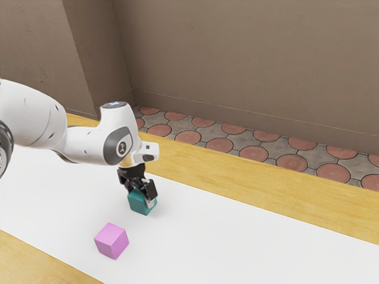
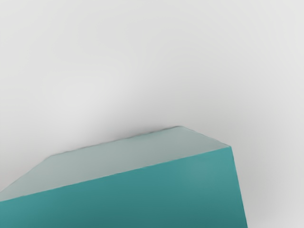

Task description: Pick up the blue block with one arm, and put the blue block on the pink block with one arm

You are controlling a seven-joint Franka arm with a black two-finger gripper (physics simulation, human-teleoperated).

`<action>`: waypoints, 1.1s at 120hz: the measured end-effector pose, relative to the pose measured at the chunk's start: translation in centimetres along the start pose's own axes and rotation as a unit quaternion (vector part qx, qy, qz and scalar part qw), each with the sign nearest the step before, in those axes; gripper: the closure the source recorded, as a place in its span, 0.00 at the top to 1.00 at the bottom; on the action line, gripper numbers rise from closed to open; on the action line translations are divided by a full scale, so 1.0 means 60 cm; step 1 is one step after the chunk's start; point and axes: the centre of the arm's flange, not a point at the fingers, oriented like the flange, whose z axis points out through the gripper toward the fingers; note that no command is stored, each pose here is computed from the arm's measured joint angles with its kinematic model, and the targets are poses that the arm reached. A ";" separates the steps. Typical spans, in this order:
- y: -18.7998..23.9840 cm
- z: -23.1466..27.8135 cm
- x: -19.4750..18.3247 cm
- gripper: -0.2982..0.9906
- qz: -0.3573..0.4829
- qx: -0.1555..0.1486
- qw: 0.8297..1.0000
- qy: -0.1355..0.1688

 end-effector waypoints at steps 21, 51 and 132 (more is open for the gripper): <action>-0.003 0.006 0.004 0.75 -0.001 0.001 1.000 -0.002; 0.001 0.001 0.012 0.63 0.002 0.002 1.000 0.003; 0.051 -0.128 -0.074 0.54 -0.042 -0.040 0.998 0.004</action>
